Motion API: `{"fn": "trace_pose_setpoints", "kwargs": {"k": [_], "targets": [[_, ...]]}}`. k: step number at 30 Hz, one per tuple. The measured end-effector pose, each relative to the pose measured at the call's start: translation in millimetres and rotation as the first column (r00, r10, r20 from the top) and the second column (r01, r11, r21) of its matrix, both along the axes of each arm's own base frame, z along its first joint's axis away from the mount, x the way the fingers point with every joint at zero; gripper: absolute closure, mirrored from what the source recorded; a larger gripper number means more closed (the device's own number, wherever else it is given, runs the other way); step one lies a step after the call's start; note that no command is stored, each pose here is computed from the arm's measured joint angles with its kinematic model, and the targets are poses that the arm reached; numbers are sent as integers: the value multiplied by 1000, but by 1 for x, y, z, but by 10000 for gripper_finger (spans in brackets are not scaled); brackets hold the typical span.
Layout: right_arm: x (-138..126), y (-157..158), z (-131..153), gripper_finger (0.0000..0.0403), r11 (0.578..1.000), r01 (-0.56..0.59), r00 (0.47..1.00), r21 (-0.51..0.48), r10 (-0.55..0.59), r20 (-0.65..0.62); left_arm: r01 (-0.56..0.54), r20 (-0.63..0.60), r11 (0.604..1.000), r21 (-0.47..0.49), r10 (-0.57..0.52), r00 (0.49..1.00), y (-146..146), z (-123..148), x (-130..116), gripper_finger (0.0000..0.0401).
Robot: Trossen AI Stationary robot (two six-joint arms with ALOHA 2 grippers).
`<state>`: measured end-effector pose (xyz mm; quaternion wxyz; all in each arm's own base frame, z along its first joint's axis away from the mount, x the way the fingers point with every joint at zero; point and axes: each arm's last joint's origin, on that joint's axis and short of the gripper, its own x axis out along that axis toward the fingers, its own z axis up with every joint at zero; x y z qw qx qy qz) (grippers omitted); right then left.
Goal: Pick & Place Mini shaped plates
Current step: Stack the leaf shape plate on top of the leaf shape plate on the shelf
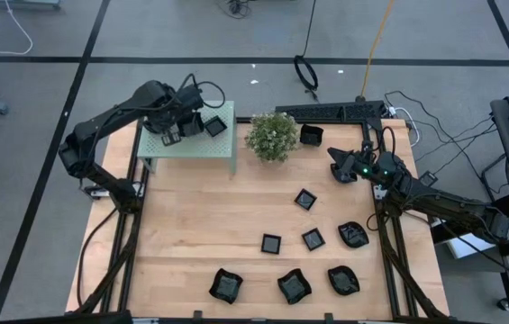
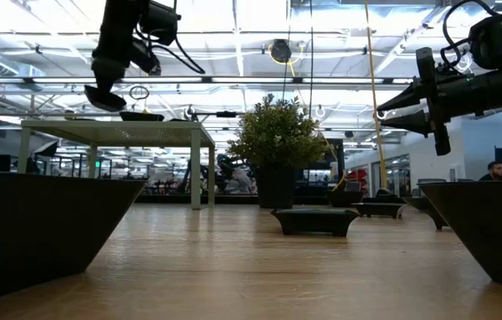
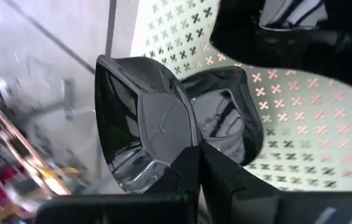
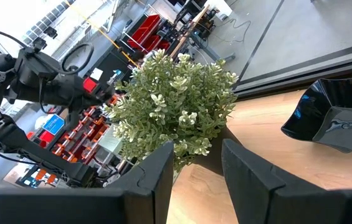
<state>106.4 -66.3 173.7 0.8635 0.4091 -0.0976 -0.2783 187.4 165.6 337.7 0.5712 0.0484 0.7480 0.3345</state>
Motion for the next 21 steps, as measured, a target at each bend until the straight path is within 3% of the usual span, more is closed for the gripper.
{"fn": "trace_pose_setpoints", "kwargs": {"k": [10,15,21], "targets": [[0,0,0,280,1000,0,1000,0,0,0,200,-108,975,-101,-211,972,0,-1,-2,387],[0,0,0,280,1000,0,1000,0,0,0,239,-152,954,-179,-267,952,-4,-11,-15,397],[0,0,0,280,1000,0,1000,0,0,0,269,-109,933,-241,-301,947,-17,-16,-32,383]]}}
